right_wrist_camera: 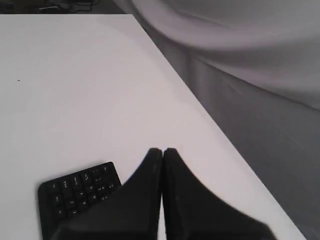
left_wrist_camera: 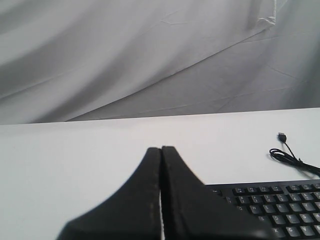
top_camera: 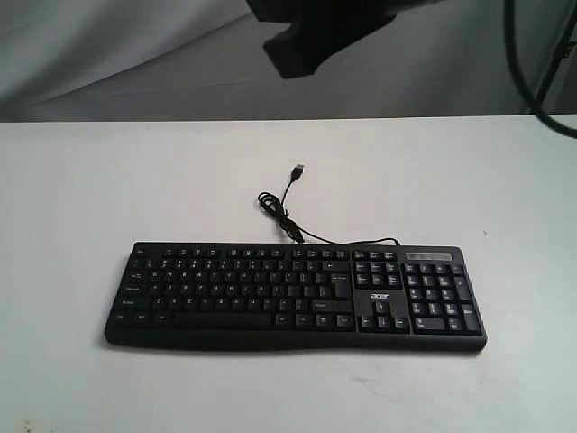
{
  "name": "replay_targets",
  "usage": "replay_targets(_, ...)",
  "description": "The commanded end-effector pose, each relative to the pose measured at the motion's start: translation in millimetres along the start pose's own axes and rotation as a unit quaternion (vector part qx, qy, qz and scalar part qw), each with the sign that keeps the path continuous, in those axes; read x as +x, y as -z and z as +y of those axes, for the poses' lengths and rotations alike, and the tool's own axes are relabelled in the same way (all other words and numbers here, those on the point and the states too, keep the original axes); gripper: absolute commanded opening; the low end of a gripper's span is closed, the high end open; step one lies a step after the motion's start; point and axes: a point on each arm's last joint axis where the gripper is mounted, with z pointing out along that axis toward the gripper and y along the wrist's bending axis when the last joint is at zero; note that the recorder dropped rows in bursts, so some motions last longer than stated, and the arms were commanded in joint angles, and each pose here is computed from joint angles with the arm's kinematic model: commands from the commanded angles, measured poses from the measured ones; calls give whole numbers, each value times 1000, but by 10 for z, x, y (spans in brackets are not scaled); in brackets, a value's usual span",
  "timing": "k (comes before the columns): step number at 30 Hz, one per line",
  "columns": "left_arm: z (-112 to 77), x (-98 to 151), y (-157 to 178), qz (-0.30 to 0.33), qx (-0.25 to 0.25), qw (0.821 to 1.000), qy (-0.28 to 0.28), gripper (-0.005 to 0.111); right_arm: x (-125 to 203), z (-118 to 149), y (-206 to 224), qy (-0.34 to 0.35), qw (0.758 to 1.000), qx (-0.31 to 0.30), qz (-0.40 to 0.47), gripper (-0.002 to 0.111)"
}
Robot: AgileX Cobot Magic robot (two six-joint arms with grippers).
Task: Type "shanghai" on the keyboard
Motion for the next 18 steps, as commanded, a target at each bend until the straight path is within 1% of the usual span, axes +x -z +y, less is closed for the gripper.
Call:
replay_targets(1,-4,-1,1,-3,3,1000,1,0,-153,-14,293,16,998,36,-38,0)
replay_targets(2,-4,-1,1,-3,3,1000,1,0,-205,-43,349,-4,996,58,-61,0)
replay_targets(3,-4,-1,1,-3,3,1000,1,0,-246,-99,438,-49,992,81,-86,0)
replay_targets(4,-4,-1,1,-3,3,1000,1,0,-267,-145,496,-76,987,97,-102,0)
replay_targets(6,-4,-1,1,-3,3,1000,1,0,-245,-241,582,-133,978,118,-110,0)
replay_targets(8,-4,-1,1,-3,3,1000,1,0,-179,-327,605,-178,970,134,-99,0)
replay_targets(11,-4,-1,1,-3,3,1000,1,0,67,-455,583,-234,956,169,-59,0)
replay_targets(14,-4,-1,1,-3,3,1000,1,0,437,-516,630,-276,938,209,-24,0)
replay_targets(16,-4,-1,1,-3,3,1000,1,0,694,-511,736,-294,925,241,-26,0)
replay_targets(18,-4,-1,1,-3,3,1000,1,0,940,-456,892,-296,913,277,-39,0)
